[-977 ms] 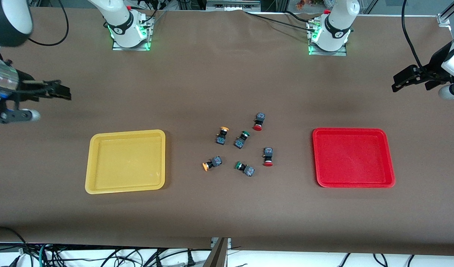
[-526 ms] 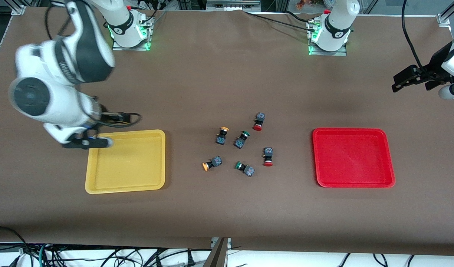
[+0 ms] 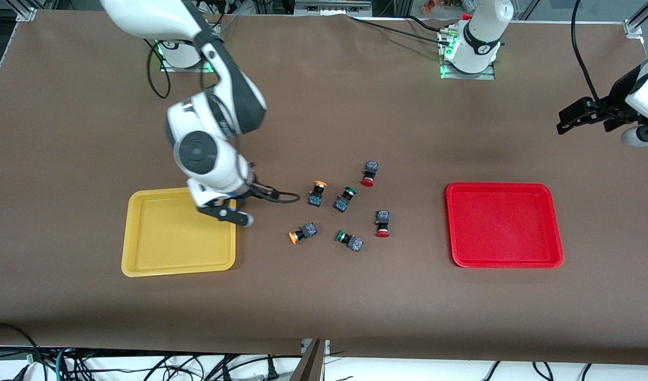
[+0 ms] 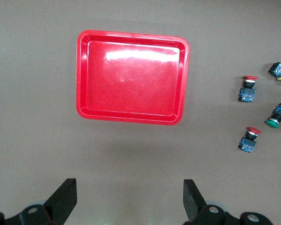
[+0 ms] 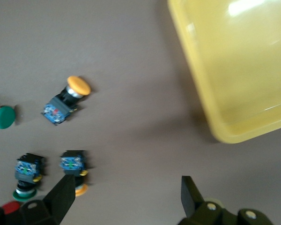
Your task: Place red and yellow buttons in trays
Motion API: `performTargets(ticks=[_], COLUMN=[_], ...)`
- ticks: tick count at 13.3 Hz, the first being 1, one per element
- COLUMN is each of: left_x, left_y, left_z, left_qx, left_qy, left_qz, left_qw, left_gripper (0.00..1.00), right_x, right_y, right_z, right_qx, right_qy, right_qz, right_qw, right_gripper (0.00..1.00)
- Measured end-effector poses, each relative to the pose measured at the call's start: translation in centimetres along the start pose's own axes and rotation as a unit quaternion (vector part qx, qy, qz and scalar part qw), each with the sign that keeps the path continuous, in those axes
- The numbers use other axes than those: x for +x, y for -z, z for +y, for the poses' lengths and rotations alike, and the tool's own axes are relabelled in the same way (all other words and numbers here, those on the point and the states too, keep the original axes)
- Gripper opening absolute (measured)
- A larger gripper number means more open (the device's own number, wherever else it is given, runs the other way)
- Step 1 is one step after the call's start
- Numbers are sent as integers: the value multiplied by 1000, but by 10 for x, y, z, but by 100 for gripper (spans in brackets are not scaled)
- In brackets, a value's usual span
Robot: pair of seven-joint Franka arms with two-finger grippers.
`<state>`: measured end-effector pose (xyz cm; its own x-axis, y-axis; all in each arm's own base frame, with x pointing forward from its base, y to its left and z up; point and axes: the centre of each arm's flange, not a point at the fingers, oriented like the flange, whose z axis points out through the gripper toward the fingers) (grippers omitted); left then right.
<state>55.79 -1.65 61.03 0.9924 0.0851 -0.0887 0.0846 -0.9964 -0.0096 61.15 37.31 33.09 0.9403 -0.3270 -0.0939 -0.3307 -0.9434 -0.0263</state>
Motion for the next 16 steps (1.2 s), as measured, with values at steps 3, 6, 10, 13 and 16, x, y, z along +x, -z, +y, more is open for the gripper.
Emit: performTargets(ticks=[3, 6, 10, 13, 16], left_x=[18, 49, 82, 107, 120], left_y=[-24, -77, -189, -244, -269], left_z=[12, 38, 117, 143, 166], left_qx=[2, 7, 21, 14, -3], left_qy=[-12, -31, -87, -101, -111], left_qz=[-19, -62, -108, -75, -38], left_qw=[1000, 998, 990, 992, 993], left_gripper=[100, 100, 100, 100, 100], right_x=[-44, -62, -72, -70, -68], right_y=[-66, -113, -144, -144, -149], right_z=[-54, -71, -77, -77, -78], right_qx=[19, 24, 19, 20, 28], right_qy=[-24, -15, -3, -4, -4], right_qz=[23, 32, 36, 40, 46], right_qw=[999, 999, 999, 999, 999], right_gripper=[100, 100, 100, 98, 93])
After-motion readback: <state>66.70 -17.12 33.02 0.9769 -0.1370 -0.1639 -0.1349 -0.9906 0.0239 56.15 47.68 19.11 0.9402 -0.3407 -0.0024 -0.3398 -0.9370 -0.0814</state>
